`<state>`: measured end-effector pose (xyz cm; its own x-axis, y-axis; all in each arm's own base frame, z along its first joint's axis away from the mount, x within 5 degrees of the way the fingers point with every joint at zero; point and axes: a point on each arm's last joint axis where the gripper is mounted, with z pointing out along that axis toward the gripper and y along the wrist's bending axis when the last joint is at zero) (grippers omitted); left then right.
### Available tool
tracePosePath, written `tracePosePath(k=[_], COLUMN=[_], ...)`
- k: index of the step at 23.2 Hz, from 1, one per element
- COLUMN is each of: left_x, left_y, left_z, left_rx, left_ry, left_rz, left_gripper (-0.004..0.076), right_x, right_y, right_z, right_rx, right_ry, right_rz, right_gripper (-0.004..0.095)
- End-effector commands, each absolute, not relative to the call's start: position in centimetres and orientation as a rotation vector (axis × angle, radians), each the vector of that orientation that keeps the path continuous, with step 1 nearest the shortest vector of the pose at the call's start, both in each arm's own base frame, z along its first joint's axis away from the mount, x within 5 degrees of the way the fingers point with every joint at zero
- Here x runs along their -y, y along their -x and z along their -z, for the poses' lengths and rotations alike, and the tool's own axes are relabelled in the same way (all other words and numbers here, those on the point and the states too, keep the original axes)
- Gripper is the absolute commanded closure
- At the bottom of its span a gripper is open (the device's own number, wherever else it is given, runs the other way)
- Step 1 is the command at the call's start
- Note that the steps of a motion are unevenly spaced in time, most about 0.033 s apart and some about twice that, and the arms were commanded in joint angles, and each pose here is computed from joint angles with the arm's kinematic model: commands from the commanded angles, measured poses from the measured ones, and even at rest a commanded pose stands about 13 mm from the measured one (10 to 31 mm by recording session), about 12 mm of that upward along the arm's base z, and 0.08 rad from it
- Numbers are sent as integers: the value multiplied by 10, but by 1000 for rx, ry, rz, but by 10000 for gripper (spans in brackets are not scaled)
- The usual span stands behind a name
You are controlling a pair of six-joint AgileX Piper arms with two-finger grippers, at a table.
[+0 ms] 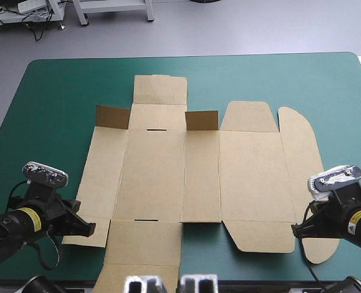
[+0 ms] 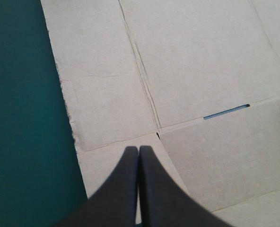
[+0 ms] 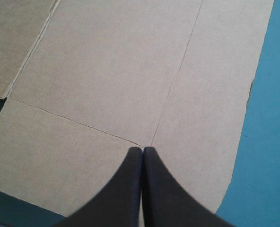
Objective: Fold the box
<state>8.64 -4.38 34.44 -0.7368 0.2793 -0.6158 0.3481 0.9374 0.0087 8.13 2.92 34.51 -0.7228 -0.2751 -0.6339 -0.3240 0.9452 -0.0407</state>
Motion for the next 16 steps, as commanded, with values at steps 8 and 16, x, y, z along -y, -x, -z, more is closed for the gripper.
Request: tracePosePath(k=[8,16], left_x=[46,47], left_y=[-89,-89], left_z=[-354,-354], left_rx=[-2379,-2385], left_ry=[-432,-425], left_rz=[170,185], left_gripper=[733,732], right_x=[-29,-29], right_y=[-84,-84], right_z=[-355,-355], right_rx=[-2355,-2356], right_ry=[414,410], right_rz=[-101,-102], right_gripper=[927,926])
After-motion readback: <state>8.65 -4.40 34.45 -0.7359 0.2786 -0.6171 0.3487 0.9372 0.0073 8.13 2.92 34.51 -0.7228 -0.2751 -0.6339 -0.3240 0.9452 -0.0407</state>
